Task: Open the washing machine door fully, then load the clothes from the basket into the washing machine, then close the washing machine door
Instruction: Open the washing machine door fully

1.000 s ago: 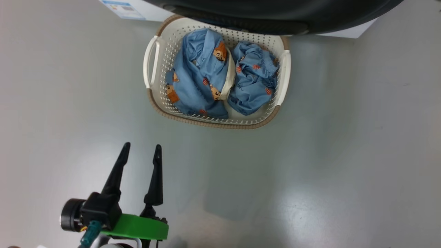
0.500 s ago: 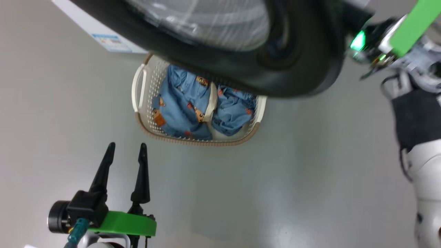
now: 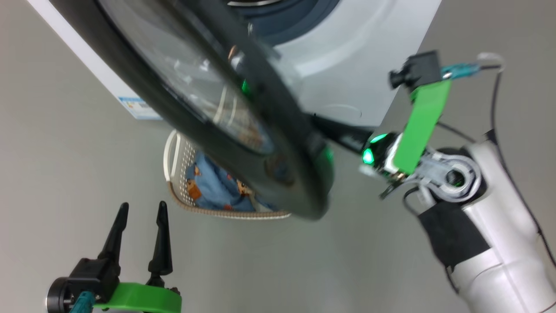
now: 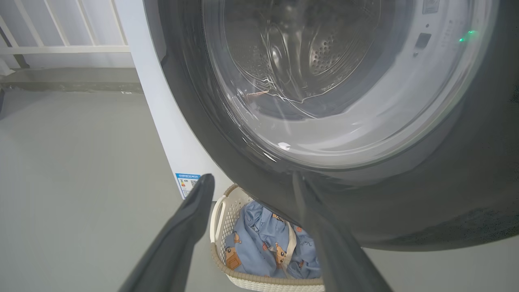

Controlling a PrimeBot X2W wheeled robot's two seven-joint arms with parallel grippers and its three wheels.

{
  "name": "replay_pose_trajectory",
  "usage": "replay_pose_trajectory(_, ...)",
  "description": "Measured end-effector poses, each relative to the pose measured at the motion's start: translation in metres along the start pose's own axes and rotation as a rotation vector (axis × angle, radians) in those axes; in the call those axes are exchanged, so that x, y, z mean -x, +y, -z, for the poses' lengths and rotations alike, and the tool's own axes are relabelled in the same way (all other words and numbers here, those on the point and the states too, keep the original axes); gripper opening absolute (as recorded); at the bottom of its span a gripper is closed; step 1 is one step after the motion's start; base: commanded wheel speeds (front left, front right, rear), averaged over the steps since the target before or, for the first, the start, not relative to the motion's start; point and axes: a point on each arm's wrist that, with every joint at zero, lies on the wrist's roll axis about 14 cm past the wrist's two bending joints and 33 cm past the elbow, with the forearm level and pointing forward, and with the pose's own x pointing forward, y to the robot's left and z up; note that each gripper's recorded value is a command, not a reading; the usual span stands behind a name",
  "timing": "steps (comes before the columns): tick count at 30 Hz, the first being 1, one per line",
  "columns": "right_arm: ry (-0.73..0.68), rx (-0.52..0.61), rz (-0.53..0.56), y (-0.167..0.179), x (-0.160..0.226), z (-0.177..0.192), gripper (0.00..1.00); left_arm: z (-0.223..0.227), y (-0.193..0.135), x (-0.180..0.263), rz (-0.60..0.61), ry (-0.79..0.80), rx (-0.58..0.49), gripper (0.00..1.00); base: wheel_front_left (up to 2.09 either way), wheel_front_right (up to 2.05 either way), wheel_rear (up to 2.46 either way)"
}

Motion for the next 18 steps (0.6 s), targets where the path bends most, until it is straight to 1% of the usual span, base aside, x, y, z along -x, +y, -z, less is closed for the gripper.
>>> replay_pose_trajectory(3,0.022,0.008,-0.027,0.017,-0.005,0.018,0.00,-0.011,-0.002,0.002,0.011,-0.033,0.013,1.00,0.00,0.00,0.00)
replay_pose_trajectory(7,0.051,0.018,-0.038,0.029,-0.011,0.039,0.00,-0.023,-0.002,0.007,0.010,-0.066,0.025,1.00,0.00,0.00,0.00)
replay_pose_trajectory(18,0.142,0.001,-0.058,0.039,-0.035,0.088,0.00,-0.037,0.013,0.024,-0.034,-0.103,0.051,1.00,0.00,0.00,0.00)
